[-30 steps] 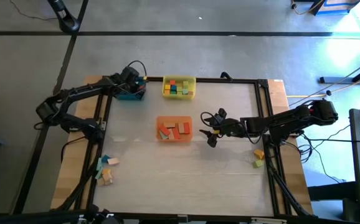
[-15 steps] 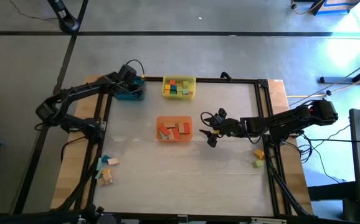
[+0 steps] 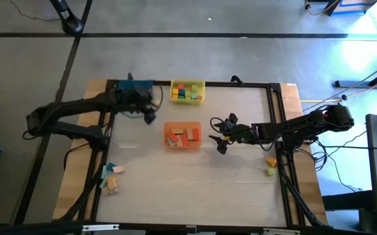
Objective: Sort blocks by size
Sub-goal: Put the light blue triangle block into the blue bin, then put the brown triangle block into the blue bin
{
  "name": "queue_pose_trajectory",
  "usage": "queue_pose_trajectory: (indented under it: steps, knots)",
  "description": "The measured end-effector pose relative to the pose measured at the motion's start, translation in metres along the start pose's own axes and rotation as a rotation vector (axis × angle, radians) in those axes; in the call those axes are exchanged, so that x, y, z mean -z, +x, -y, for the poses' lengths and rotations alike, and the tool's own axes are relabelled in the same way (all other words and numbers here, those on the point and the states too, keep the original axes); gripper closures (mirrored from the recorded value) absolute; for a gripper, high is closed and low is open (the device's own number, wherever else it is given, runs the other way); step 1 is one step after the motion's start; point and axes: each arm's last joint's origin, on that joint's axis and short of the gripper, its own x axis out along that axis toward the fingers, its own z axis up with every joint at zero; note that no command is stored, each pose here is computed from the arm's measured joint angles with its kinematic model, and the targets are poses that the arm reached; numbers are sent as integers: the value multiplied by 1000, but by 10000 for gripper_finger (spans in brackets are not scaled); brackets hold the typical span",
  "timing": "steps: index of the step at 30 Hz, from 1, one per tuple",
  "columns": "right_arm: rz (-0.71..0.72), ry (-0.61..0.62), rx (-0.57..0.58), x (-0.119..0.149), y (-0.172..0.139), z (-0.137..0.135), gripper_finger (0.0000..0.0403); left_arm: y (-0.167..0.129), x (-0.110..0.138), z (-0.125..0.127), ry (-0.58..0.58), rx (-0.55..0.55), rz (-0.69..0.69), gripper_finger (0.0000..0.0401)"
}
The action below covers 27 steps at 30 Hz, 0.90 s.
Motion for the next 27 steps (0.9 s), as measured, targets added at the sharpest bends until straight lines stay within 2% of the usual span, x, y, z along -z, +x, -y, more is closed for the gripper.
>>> queue_pose_trajectory:
  steps: [6,11,19,27]
  knots:
    - [0,0,0,0,0,0,127,-14,27,49,65,125,-152,176]
    - [-1,0,-1,0,0,0,127,-32,55,77,67,177,-311,176]
    - [0,0,-1,0,0,0,127,-53,100,107,59,259,-496,176]
    - [0,0,-2,0,0,0,127,-55,138,123,117,243,-634,176]
